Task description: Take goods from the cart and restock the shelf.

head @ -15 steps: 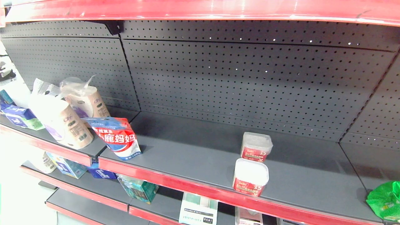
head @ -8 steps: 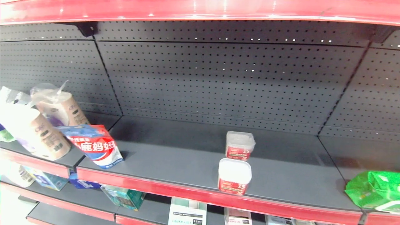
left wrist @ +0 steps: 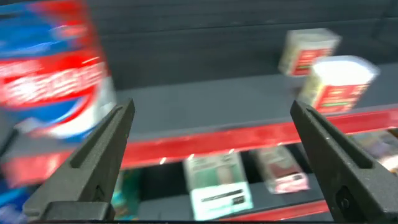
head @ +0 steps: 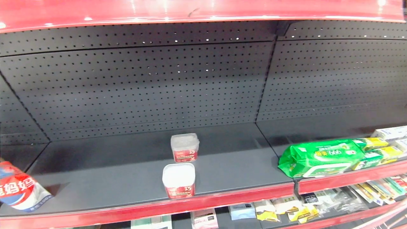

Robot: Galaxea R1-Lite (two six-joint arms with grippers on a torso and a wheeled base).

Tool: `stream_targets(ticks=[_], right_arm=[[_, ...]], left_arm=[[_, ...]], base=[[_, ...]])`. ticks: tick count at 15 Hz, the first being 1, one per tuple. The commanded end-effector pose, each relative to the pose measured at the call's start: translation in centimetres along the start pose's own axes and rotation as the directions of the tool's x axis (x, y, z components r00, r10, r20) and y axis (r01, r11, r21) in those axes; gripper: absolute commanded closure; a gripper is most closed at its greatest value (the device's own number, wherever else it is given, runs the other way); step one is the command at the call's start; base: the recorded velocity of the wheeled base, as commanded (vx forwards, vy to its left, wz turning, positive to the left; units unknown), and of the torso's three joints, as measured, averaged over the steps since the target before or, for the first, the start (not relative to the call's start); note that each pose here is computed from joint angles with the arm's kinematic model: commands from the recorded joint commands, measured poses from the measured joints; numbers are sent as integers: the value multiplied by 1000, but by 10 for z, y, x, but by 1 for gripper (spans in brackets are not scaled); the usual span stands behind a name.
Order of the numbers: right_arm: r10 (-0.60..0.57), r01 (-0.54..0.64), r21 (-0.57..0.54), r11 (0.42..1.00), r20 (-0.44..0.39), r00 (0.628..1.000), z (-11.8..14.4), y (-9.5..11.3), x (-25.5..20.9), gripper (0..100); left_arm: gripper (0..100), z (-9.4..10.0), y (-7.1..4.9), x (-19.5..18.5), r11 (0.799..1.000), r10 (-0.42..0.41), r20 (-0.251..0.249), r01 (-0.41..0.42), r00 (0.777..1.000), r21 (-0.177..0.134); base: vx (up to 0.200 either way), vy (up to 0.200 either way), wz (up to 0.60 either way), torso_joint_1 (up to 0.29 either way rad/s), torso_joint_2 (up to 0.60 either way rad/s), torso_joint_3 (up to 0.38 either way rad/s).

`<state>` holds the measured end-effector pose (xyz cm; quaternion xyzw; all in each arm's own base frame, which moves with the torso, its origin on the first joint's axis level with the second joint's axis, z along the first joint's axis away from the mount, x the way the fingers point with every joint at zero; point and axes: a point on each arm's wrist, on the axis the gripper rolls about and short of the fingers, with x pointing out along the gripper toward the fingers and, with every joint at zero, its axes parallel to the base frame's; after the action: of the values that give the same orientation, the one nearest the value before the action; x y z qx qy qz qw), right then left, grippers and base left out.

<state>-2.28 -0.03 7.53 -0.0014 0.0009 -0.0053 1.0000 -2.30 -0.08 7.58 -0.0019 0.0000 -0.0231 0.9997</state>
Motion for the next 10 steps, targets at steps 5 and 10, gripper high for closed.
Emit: stream_targets(ticks=[5,10], right_arm=[[-2,2,-3,1000,-3,1000,0,0,0,0],[0,0,1,1000,-1,1000,0,0,0,0]], left_arm=[[0,3,0,-1,1000,-17,8,17,1000,9],[0,165,9,94,946,204,-177,-240,963,-216]], base=[[0,0,0,0,0,0],[0,0,0,0,0,0]])
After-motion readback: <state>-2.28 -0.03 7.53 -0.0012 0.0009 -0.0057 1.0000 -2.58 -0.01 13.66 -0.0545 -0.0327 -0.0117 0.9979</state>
